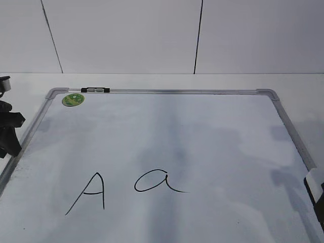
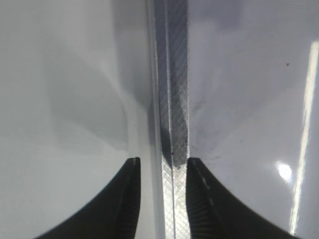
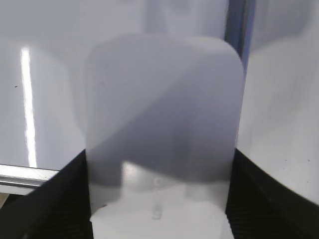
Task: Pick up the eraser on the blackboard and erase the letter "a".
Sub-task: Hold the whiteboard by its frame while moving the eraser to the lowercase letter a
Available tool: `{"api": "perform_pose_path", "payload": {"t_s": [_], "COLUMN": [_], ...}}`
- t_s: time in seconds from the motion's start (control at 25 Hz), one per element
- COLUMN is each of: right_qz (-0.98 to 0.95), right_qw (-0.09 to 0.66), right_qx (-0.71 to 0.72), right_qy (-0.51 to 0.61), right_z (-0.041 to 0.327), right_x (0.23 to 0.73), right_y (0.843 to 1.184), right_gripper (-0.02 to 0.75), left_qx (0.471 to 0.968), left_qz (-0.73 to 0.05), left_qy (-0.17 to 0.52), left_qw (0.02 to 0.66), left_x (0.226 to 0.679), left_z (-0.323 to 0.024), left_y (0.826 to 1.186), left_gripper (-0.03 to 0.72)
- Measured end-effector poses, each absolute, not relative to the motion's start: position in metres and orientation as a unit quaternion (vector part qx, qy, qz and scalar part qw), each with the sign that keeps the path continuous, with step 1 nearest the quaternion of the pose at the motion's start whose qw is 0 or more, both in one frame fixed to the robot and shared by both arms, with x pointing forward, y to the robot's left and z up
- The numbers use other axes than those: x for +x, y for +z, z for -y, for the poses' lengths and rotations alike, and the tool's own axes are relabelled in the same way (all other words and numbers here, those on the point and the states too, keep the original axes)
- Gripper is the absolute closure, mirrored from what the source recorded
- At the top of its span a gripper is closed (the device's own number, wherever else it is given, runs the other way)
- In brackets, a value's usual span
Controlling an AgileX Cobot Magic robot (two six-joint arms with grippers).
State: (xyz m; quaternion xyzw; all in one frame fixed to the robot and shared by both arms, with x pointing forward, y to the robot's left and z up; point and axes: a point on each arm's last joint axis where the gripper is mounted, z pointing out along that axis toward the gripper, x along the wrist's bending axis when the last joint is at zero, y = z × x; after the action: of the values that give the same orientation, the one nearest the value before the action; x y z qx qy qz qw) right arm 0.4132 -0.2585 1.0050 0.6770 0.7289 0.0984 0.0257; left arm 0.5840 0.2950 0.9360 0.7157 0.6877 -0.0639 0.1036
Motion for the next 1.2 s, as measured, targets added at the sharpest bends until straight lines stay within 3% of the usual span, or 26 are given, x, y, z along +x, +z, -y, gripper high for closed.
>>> {"api": "perform_pose_path", "payload": {"t_s": [0.8,1.04,1.2], "right_qz": [-0.729,-0.728,-0.725], "right_qw": [0.028,0.03,0.031], "right_qx": [0.677,0.677,0.679], "right_qy": [0.101,0.104,0.115], "right_z": [0.258,0.258,0.257], "right_x": [0.414,0.414,0.416], "right_y": [1.005,1.005,1.006], "right_gripper": [0.167,0.167,0.167], "left_qx": [0.711,0.708,0.707], "left_qz": [-0.692,-0.694,-0.695], "left_qy": [-0.082,-0.084,-0.084], "left_qw": [0.099,0.101,0.102], "left_x": [0.586,0.586,0.586], "left_z": [-0.294,-0.294,-0.294], "left_y": [0.924,0.925,0.925], "left_gripper": [0.46,0.646,0.663]}}
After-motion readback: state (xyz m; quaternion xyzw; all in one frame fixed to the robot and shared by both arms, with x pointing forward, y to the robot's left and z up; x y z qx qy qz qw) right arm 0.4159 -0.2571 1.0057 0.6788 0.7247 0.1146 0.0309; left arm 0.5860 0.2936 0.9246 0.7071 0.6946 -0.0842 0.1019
